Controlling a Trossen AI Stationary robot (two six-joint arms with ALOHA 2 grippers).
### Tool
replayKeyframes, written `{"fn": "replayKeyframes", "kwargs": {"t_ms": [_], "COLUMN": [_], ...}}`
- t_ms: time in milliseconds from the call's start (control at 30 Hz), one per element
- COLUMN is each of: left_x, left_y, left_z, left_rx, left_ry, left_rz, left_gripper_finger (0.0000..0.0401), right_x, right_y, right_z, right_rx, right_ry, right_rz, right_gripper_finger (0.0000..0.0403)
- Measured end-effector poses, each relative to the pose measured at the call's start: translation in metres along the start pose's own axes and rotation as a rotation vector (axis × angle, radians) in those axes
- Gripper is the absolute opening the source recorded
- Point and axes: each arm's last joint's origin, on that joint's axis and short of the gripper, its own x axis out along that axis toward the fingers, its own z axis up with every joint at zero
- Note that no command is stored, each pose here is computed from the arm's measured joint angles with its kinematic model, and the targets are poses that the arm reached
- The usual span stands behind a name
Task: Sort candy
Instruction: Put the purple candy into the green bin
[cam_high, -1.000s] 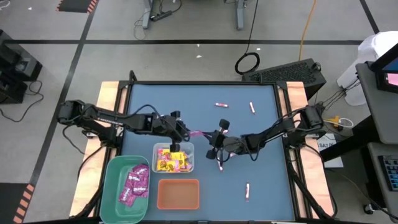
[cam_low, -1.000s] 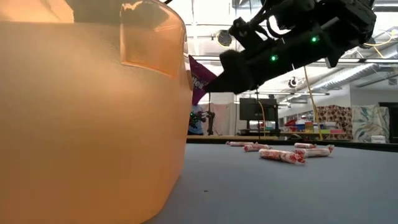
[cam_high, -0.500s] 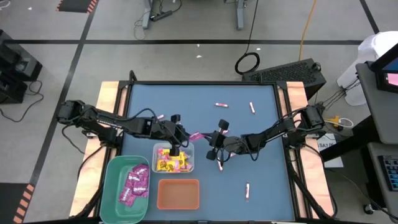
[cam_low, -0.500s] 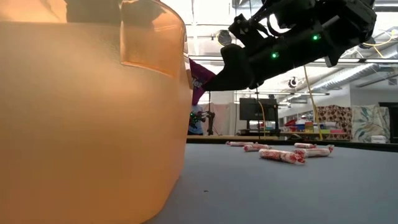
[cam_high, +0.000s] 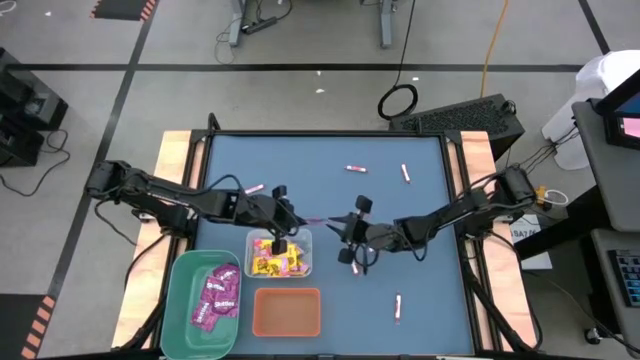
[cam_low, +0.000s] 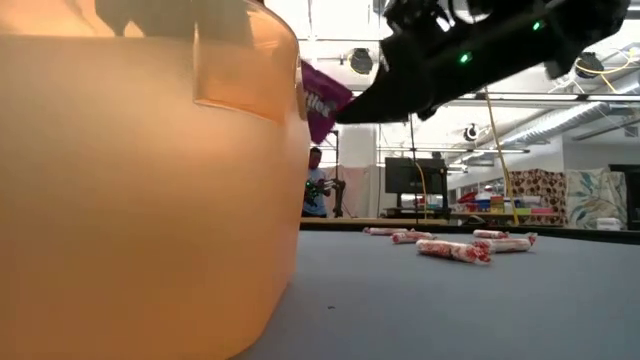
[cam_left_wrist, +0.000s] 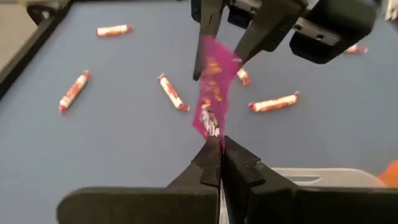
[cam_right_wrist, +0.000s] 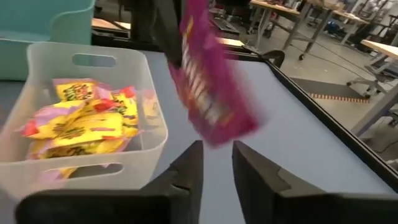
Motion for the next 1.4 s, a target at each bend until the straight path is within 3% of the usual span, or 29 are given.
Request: {"fn": "replayKeyframes", "kwargs": {"t_ms": [133, 267, 433, 600, 767, 933, 1167, 1400], "left_x": [-0.016, -0.035, -0.044, -0.047, -0.052, -0.057, -0.057, -0.064], "left_y": [-0.008, -0.017, -0.030, -0.040, -0.050, -0.053, -0.052, -0.051], "left_z": [0.007, 0.013, 0.015, 0.016, 0.020, 0.031, 0.033, 0.037], "left_rx": [0.030, -0.028, -0.074, -0.201, -0.231, -0.215, -0.180, 0.021], "left_ry": [-0.056, -0.105, -0.146, -0.167, -0.229, -0.355, -0.379, -0.415], "left_rz": [-0.034, -0.048, -0.009, -0.065, -0.058, -0.031, -0.025, 0.005], "left_gripper_finger": [0.0004, 0.0004, 0.0004, 0.0004, 0.0004, 0.0003, 0.0003, 0.0003], "right_x": [-0.019, -0.040, -0.062, -0.077, -0.084, -0.085, -0.084, -0.084], "right_y": [0.006, 0.019, 0.040, 0.054, 0.061, 0.062, 0.060, 0.060], "right_z": [0.008, 0.014, 0.014, 0.012, 0.011, 0.011, 0.011, 0.011], "right_rx": [0.015, 0.070, 0.083, 0.083, 0.072, 0.046, 0.032, 0.032], "right_ry": [0.018, 0.021, 0.008, 0.005, 0.001, -0.004, -0.011, -0.011], "right_rz": [0.049, 0.120, 0.209, 0.269, 0.300, 0.298, 0.266, 0.265], "right_gripper_finger": [0.0104, 0.0118, 0.0116, 0.0114, 0.0114, 0.0114, 0.0114, 0.0114]}}
